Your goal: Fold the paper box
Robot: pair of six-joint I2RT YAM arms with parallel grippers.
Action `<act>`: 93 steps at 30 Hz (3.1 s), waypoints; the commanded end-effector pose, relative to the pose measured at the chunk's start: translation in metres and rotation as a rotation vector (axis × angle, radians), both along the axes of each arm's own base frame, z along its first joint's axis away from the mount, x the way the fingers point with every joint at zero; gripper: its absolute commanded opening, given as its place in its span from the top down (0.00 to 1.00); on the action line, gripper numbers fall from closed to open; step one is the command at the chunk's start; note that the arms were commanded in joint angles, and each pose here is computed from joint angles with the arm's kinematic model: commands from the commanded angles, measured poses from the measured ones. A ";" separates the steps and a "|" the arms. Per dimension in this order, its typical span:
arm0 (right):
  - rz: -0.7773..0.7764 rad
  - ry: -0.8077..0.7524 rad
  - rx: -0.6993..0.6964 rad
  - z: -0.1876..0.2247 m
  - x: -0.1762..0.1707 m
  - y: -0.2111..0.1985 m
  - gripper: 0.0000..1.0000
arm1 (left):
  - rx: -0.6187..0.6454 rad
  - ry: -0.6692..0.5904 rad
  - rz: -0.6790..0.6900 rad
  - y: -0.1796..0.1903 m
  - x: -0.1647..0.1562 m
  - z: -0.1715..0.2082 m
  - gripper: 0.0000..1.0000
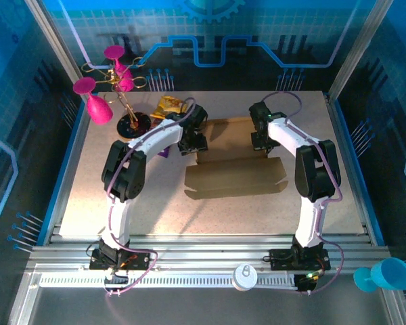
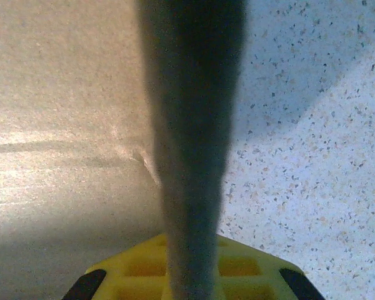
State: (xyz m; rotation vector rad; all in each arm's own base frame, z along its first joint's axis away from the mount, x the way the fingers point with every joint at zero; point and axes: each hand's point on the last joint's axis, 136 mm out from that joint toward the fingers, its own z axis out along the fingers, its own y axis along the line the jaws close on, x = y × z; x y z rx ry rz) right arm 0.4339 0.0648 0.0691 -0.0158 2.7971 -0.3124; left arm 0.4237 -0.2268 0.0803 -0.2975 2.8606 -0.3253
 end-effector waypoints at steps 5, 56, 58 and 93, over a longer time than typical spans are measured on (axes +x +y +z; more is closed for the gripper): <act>0.095 0.080 0.005 0.005 -0.002 -0.004 1.00 | -0.078 -0.004 0.022 0.011 -0.021 0.043 0.43; 0.041 0.100 0.111 0.054 0.018 0.008 0.43 | -0.156 0.207 0.077 -0.004 -0.061 -0.033 1.00; -0.037 0.026 0.092 0.095 0.022 -0.003 0.34 | -0.182 0.209 0.134 -0.005 -0.059 -0.029 1.00; -0.353 -0.216 0.628 0.201 -0.112 0.035 0.42 | -0.402 0.292 0.644 -0.043 -0.048 -0.014 1.00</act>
